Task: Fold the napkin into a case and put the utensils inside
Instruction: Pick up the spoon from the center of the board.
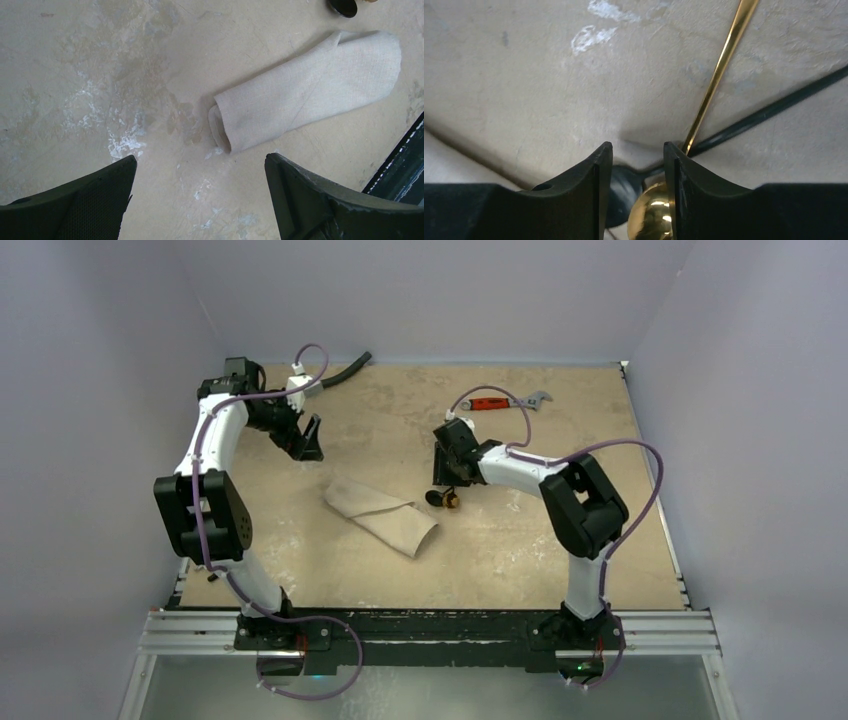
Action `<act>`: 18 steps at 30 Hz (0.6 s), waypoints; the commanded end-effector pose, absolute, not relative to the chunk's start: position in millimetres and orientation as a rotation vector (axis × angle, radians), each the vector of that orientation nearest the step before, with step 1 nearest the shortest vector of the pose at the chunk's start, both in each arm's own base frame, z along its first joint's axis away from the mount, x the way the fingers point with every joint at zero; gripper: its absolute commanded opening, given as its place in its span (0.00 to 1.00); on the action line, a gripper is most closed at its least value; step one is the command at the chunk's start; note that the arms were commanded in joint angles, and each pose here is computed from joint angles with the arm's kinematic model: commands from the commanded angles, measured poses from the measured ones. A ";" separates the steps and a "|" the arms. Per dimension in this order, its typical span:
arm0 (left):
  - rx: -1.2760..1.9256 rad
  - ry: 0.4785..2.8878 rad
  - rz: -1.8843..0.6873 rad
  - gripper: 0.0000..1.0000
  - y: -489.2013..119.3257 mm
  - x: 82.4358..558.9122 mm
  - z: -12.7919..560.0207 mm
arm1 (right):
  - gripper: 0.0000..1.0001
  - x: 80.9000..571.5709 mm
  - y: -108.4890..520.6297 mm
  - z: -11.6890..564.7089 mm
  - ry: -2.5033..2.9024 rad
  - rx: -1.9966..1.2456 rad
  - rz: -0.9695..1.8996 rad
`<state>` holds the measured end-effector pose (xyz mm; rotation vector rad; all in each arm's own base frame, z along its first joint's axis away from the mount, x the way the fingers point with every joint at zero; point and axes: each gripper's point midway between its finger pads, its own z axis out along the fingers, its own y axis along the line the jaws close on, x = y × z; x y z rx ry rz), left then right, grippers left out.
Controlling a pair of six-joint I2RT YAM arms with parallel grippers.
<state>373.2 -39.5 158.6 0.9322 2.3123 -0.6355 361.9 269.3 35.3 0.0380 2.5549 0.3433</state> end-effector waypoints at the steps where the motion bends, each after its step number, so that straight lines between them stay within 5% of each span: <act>1: 0.959 2.272 -0.583 0.98 -36.7 368.2 173.8 | 0.45 382.9 260.8 43.6 2.540 0.071 0.243; 11: 0.970 2.279 -0.565 0.99 -34.4 366.4 171.4 | 0.45 385.7 264.1 79.9 2.503 -0.004 0.274; 18: 0.971 2.276 -0.561 0.99 -34.1 367.4 173.0 | 0.46 383.2 237.9 52.0 2.550 0.007 0.107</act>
